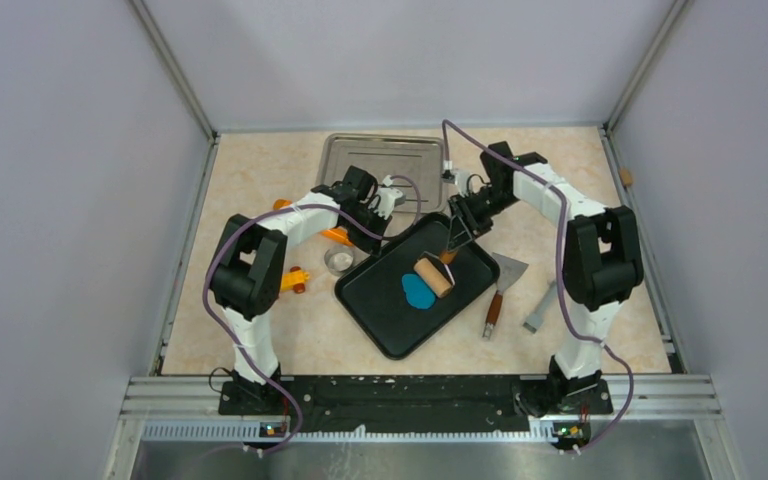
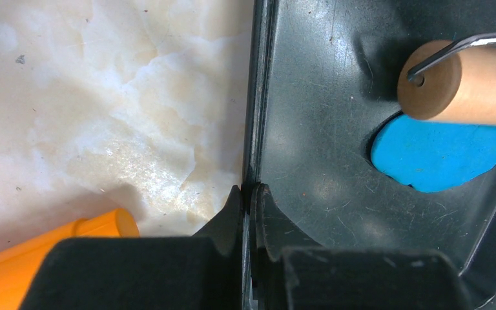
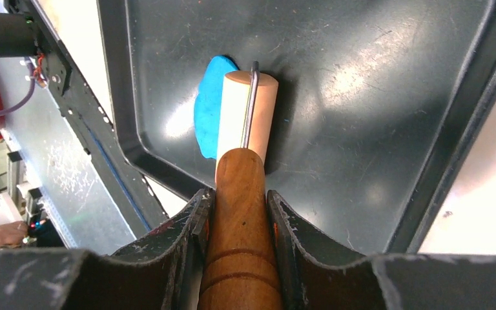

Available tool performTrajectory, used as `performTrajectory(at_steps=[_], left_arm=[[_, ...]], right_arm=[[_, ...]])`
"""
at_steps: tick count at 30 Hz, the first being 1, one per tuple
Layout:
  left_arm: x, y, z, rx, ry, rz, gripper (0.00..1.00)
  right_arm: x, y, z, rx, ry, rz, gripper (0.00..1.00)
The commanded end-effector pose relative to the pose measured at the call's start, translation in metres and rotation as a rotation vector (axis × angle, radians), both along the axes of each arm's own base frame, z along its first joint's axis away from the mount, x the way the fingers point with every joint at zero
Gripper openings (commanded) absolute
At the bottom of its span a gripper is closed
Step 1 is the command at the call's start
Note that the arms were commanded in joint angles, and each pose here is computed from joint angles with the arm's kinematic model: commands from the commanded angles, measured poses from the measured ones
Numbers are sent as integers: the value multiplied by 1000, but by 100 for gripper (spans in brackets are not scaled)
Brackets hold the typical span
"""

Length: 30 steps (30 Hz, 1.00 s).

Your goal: Roll out the dumpling wrappers from the dough

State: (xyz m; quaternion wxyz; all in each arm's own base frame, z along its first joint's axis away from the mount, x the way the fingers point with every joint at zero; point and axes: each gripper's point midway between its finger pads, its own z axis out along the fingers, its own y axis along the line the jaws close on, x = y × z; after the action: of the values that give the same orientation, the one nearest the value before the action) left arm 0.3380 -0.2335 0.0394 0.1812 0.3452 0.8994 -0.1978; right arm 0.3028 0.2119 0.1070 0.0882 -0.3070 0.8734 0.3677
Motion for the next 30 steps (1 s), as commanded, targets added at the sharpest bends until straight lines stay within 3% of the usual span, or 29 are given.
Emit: performTrajectory(at_steps=[1, 5, 17, 26, 30], left_arm=[[-1, 1, -7, 6, 22, 23, 0], [-3, 2, -9, 4, 30, 21, 0], [-1, 0, -11, 2, 36, 22, 0], [2, 1, -8, 9, 24, 29, 0], [2, 2, -8, 10, 23, 29, 0]], right_arm=[[4, -7, 43, -1, -87, 21, 0], [-8, 0, 58, 62, -90, 47, 0], [-26, 26, 20, 134, 9, 106, 0], [3, -23, -47, -309, -83, -94, 0], [6, -45, -59, -411, -90, -133, 0]])
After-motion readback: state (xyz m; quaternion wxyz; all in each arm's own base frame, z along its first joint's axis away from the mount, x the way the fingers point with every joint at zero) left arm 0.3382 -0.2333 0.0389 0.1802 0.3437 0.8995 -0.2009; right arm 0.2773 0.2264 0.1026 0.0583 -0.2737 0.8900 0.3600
